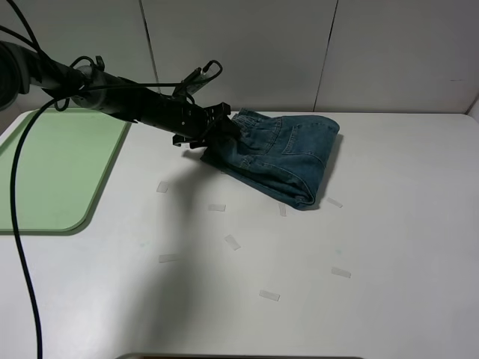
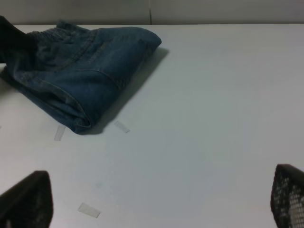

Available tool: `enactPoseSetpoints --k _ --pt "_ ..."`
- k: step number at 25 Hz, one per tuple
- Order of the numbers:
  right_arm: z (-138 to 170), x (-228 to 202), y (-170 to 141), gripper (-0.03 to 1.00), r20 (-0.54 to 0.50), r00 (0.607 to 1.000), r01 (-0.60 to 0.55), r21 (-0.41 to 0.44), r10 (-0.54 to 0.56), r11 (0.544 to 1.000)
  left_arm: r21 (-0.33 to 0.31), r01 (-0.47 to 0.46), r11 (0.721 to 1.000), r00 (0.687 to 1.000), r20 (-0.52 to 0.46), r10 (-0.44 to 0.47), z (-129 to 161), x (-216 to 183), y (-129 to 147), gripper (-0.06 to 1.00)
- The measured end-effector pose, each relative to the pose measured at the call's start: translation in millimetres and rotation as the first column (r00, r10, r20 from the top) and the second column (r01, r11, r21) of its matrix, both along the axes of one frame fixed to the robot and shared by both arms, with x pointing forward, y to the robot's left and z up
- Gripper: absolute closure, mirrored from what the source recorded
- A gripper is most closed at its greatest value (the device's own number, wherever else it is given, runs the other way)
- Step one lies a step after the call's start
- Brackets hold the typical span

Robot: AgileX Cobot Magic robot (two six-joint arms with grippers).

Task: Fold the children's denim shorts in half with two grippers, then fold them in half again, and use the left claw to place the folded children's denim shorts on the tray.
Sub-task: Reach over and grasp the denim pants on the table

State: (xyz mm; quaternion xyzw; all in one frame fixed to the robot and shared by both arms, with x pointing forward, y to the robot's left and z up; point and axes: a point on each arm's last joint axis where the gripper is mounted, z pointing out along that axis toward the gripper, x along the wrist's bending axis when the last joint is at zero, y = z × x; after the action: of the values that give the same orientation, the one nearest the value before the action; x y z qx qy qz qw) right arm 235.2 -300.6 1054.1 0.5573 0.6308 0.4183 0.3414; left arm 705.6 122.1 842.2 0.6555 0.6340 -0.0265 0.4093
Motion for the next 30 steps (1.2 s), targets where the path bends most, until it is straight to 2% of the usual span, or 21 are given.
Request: enactPoseSetpoints --k 8,25,30 --pt "0.0 0.0 0.0 0.27 0.000 1.000 0.000 0.000 0.000 1.000 0.020 0.007 1.000 1.000 0.016 -0.008 0.0 -2.9 -11.0 0.73" --pt "0.1 0.0 0.0 0.27 0.001 1.000 0.000 0.000 0.000 1.000 0.043 0.040 0.998 0.999 0.027 -0.041 0.8 -3.5 -11.6 0.74" --pt "0.1 0.0 0.0 0.27 0.001 1.000 0.000 0.000 0.000 1.000 0.086 0.089 0.992 0.994 0.051 -0.094 6.3 -4.6 -11.2 0.74"
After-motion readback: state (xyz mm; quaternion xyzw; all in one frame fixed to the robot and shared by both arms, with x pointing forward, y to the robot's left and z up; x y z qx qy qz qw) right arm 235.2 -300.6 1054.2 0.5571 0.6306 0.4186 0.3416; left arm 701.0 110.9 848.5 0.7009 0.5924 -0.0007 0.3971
